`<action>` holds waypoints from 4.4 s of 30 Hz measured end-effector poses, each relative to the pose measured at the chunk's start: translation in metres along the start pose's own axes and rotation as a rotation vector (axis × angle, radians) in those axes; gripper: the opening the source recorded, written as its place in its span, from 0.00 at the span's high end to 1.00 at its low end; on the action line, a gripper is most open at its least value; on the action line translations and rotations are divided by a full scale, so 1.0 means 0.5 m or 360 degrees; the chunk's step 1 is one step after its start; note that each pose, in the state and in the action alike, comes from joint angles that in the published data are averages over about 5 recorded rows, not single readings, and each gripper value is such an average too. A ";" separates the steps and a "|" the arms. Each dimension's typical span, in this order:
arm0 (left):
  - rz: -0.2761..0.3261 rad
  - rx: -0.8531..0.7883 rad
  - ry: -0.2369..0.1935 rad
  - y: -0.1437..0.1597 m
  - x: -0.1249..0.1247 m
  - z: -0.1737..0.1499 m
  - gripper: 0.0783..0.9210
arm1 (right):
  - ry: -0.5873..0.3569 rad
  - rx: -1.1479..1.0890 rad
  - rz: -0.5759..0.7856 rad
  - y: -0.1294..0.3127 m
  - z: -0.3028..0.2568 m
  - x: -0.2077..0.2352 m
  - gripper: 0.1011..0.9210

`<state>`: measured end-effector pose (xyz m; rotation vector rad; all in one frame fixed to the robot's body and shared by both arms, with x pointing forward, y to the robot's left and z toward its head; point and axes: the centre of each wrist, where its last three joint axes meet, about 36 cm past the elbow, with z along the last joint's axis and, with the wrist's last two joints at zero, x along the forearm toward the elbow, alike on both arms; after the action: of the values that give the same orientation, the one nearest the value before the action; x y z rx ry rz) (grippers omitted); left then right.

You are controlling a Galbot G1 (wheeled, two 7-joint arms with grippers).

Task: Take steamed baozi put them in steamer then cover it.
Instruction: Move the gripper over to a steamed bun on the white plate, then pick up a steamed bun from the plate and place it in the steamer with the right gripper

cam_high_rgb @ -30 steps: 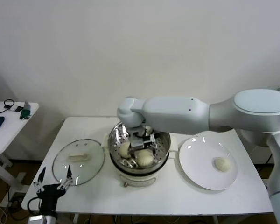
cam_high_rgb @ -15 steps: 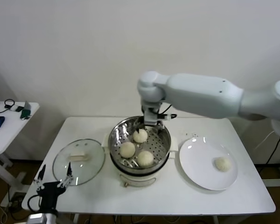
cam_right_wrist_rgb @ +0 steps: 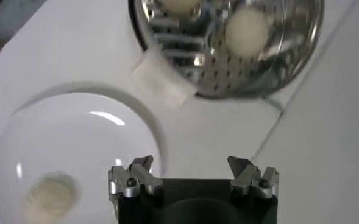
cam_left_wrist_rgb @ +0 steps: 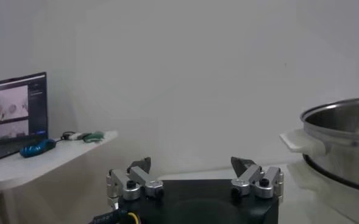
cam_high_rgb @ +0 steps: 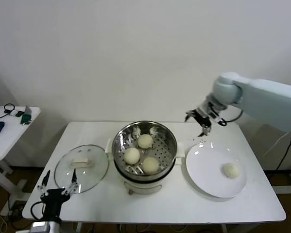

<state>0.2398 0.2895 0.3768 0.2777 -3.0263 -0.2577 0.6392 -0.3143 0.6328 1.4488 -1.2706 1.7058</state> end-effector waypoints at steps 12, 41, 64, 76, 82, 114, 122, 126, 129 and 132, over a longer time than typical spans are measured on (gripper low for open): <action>-0.0002 -0.0003 0.0023 0.001 0.011 0.008 0.12 | 0.0116 -0.0523 -0.0182 0.197 0.148 -0.146 0.12; -0.0008 -0.0047 0.0034 0.000 0.013 0.011 0.12 | 0.0215 -0.0762 -0.0333 0.259 0.214 -0.278 0.12; -0.0008 -0.0059 0.0027 0.004 0.020 0.004 0.12 | 0.0175 -0.0807 -0.0343 0.221 0.217 -0.265 0.27; 0.0013 -0.0024 -0.0006 -0.008 0.021 -0.010 0.12 | 0.0033 -0.0825 -0.0150 0.045 0.156 -0.113 0.27; 0.0038 0.0011 -0.0022 -0.016 0.018 -0.015 0.12 | -0.0101 -0.0811 -0.0062 -0.059 0.074 -0.015 0.27; 0.0070 0.0025 -0.0070 -0.016 0.004 -0.022 0.12 | -0.0177 -0.0497 -0.0296 -0.192 -0.324 -0.085 0.26; 0.0063 0.0022 -0.0065 -0.012 0.002 -0.019 0.12 | -0.0123 -0.0452 -0.0329 -0.189 -0.338 -0.138 0.25; 0.0061 0.0020 -0.0066 -0.010 -0.001 -0.018 0.12 | -0.0106 -0.0440 -0.0331 -0.187 -0.338 -0.147 0.23; 0.0061 0.0020 -0.0066 -0.010 -0.002 -0.018 0.12 | -0.0099 -0.0436 -0.0330 -0.187 -0.338 -0.149 0.19; 0.0060 0.0019 -0.0067 -0.010 -0.003 -0.018 0.12 | -0.0100 -0.0439 -0.0331 -0.188 -0.337 -0.148 0.15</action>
<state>0.2432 0.2836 0.3845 0.2190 -3.0722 -0.2454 0.6687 -0.1131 0.5962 1.4226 -1.2812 1.3039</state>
